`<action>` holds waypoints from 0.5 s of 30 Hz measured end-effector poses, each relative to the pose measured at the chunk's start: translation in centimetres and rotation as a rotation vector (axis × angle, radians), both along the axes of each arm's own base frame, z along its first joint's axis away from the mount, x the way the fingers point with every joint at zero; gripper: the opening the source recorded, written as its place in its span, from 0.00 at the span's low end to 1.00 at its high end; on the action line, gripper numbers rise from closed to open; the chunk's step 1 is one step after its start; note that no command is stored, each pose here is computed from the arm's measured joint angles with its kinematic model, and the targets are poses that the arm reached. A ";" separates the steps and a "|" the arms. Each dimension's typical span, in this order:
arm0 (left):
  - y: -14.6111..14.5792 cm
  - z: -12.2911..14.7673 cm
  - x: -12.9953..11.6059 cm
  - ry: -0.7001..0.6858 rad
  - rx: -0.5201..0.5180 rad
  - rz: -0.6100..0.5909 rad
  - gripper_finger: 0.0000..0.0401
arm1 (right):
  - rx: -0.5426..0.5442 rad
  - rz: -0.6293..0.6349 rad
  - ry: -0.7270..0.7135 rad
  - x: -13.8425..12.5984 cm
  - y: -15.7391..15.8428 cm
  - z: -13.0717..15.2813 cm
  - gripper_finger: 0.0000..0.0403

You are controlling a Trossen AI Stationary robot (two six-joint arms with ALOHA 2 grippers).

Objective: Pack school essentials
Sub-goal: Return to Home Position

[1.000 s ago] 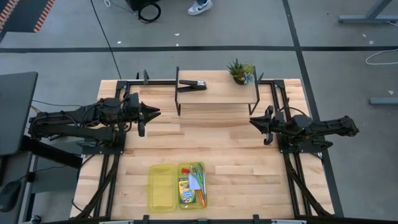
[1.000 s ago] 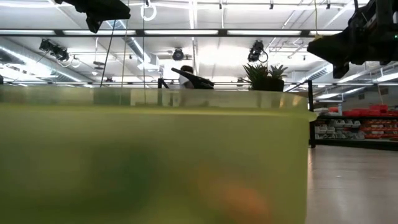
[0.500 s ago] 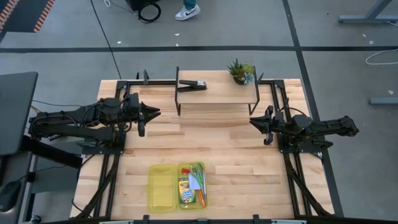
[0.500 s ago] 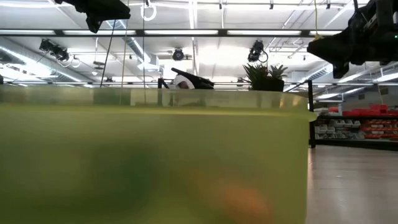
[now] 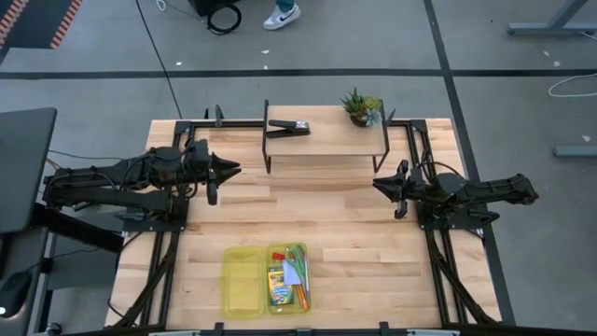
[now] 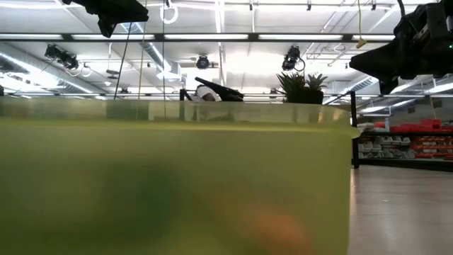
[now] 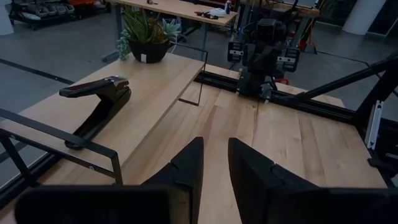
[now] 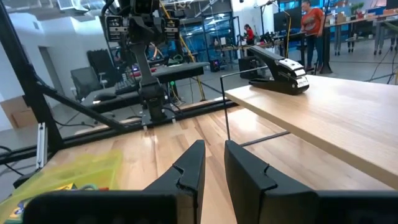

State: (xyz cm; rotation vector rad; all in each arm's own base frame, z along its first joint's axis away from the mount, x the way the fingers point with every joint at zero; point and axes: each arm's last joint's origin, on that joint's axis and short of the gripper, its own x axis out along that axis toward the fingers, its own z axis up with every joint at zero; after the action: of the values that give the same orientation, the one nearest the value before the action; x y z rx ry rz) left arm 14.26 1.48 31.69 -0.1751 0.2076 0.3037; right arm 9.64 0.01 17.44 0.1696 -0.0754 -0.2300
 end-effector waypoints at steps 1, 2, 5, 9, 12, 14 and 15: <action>0.0 0.0 0.0 0.000 0.000 0.000 0.20 | 0.000 0.000 0.000 0.0 0.0 0.0 0.17; 0.0 0.0 0.0 0.000 0.000 0.000 0.20 | 0.000 0.000 0.000 0.0 0.0 0.0 0.17; 0.0 0.0 0.0 0.000 0.000 0.000 0.21 | 0.000 0.000 0.000 0.0 0.0 0.0 0.17; 0.0 0.0 0.0 0.000 0.001 0.000 0.22 | 0.000 0.000 0.000 0.0 0.0 0.0 0.17; 0.0 0.0 0.0 0.000 0.000 0.000 0.22 | 0.000 0.000 0.000 0.0 0.0 0.0 0.17; 0.0 0.0 0.0 0.000 0.000 0.000 0.21 | -0.001 0.000 0.000 0.0 0.0 0.0 0.17; 0.0 0.0 0.0 0.000 0.000 0.000 0.21 | 0.000 0.000 0.000 0.0 0.0 0.0 0.17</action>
State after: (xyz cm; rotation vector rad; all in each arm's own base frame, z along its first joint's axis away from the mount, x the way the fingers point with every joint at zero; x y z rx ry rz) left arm 14.26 1.49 31.69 -0.1756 0.2075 0.3040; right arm 9.64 0.01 17.44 0.1691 -0.0754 -0.2300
